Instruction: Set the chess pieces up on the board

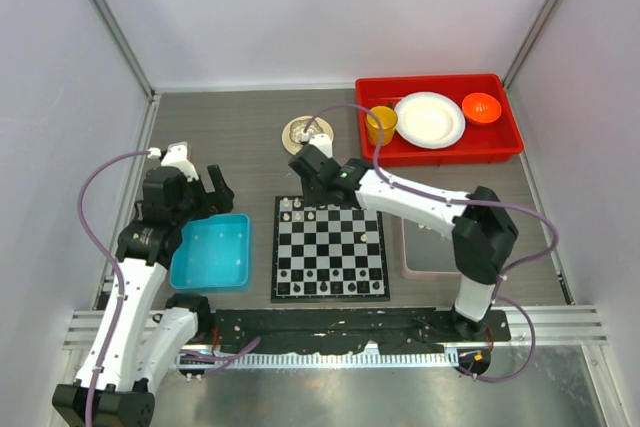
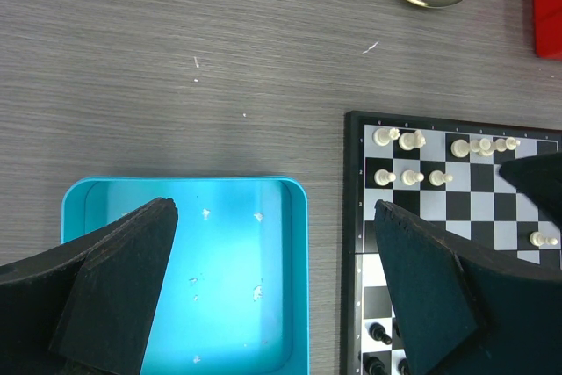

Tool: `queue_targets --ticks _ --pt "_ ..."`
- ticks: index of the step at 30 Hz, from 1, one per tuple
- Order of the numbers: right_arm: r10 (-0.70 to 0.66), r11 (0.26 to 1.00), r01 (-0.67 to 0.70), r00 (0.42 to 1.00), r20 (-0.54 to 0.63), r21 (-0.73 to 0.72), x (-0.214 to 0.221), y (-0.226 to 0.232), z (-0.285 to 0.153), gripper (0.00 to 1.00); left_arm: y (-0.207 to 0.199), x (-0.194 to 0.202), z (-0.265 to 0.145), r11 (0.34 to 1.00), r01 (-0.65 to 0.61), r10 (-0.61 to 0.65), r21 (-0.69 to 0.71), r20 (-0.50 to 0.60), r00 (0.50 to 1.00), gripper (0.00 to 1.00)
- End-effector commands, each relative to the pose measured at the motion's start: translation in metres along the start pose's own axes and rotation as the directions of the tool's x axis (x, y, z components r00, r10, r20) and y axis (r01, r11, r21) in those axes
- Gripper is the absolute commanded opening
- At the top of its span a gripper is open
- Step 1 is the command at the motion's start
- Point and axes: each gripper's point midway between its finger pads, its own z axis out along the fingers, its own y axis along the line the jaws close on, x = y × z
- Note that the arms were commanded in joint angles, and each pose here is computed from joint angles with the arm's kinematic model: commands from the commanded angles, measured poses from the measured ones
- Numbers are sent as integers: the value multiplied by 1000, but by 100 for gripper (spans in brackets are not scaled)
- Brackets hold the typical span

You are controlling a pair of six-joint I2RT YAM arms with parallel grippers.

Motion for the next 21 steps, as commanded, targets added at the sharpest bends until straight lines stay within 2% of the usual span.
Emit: queue_targets --ticks 1,6,13,17,21 --pt "18 998 -14 997 72 -58 -17 -3 -37 33 -5 -7 -1 1000 -4 3 26 32 999 100" --pt "41 998 -46 995 88 46 -4 -41 -55 34 -5 -6 -1 1000 -4 3 26 30 1000 100" --pt "134 983 -132 991 -5 126 51 -99 -54 34 -6 -5 0 1000 -2 2 29 26 1000 100" --pt "149 982 -145 988 -29 118 63 -105 -56 35 -6 -6 0 1000 -3 2 31 27 1000 100" --pt "148 983 -140 987 -61 117 75 -107 -54 43 -6 -6 0 1000 -4 3 29 26 1000 100"
